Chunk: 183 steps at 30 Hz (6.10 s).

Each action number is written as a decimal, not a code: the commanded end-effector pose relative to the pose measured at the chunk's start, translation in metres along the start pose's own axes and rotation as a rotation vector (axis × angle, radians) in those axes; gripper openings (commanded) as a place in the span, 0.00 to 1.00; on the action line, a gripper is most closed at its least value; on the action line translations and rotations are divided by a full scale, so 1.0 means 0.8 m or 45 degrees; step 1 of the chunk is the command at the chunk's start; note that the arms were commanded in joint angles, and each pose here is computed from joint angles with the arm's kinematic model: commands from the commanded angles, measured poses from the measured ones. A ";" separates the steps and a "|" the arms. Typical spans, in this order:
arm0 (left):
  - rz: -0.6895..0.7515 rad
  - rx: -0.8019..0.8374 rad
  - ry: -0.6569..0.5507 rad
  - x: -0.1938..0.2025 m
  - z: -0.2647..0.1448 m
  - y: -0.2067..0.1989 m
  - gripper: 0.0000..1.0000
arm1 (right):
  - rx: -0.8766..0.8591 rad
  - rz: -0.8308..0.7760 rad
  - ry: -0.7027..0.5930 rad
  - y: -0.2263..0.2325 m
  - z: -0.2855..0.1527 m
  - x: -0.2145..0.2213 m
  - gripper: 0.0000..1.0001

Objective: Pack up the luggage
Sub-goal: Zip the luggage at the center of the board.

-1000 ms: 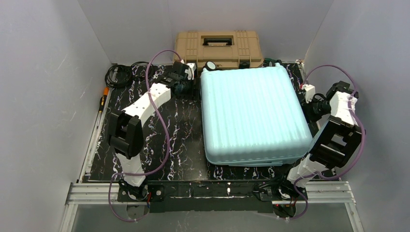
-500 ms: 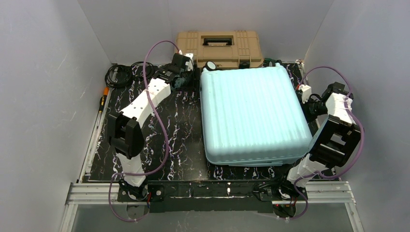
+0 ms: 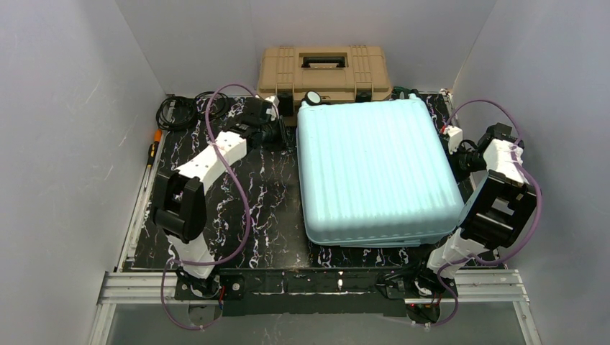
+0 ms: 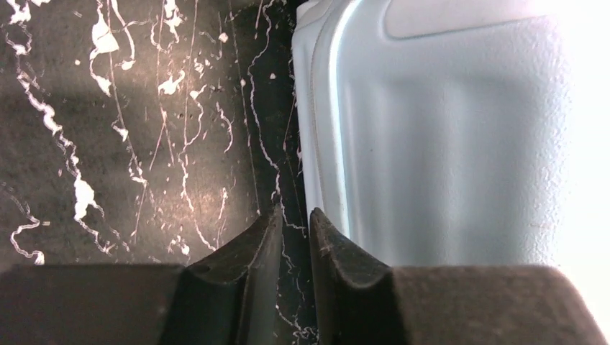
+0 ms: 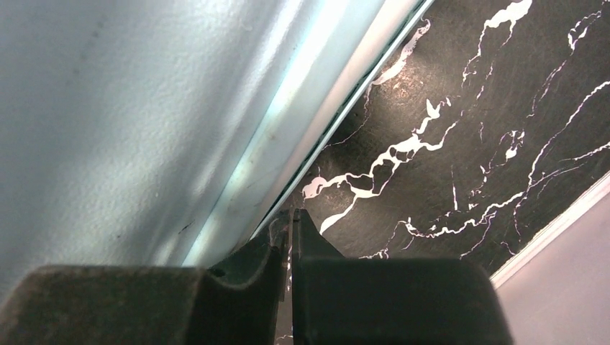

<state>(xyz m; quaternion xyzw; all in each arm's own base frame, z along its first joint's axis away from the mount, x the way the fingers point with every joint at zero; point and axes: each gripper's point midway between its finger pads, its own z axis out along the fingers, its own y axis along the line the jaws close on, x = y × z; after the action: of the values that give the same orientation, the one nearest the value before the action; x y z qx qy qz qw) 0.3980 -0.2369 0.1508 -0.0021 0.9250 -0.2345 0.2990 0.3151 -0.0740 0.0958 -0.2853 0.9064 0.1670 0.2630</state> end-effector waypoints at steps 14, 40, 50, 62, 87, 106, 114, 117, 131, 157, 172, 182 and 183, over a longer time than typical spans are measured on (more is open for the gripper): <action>-0.290 0.256 -0.069 -0.027 0.042 -0.007 0.00 | -0.168 0.054 0.059 0.028 0.012 0.008 0.23; -0.492 0.370 0.013 0.006 0.069 0.023 0.00 | -0.111 0.195 -0.016 0.006 0.007 -0.001 0.63; -0.557 0.568 0.040 -0.002 0.082 -0.030 0.00 | -0.146 0.217 -0.010 0.012 0.006 -0.002 0.68; -0.566 0.763 -0.050 -0.046 0.024 -0.080 0.00 | -0.168 0.244 0.037 0.011 0.020 0.016 0.68; -0.502 0.778 -0.013 -0.043 0.041 -0.100 0.00 | -0.173 0.247 0.041 0.020 0.019 0.020 0.73; -0.286 0.208 -0.111 -0.054 0.036 -0.019 0.49 | -0.305 0.248 0.110 0.070 0.027 0.058 0.71; -0.178 0.083 -0.077 -0.038 0.009 0.007 0.58 | -0.459 0.163 0.138 0.117 0.030 0.066 0.69; -0.141 0.030 -0.077 -0.031 -0.006 0.024 0.62 | -0.511 0.088 0.147 0.138 0.026 0.067 0.69; -0.040 -0.234 -0.151 -0.060 -0.072 0.091 0.79 | -0.627 -0.173 0.263 0.213 0.017 0.093 0.69; 1.022 0.728 -0.010 0.180 -0.296 0.036 0.98 | 0.204 0.365 -0.243 -0.088 0.063 -0.113 0.62; 1.185 0.820 0.154 0.264 -0.309 0.054 0.98 | 0.071 0.422 -0.276 -0.083 0.126 -0.199 0.62; 1.186 0.585 -0.054 0.222 -0.252 0.084 0.98 | -0.158 0.368 -0.175 -0.014 0.151 -0.180 0.58; 1.183 0.569 -0.066 0.217 -0.247 0.086 0.98 | -0.176 0.360 -0.162 -0.006 0.151 -0.175 0.57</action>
<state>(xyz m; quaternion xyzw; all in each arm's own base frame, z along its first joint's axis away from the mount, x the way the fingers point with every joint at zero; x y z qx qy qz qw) 0.1217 -0.1171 0.1691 0.4916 0.7380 -0.2943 0.3564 0.4902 0.0218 0.0826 -0.1411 0.9098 0.2401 0.3078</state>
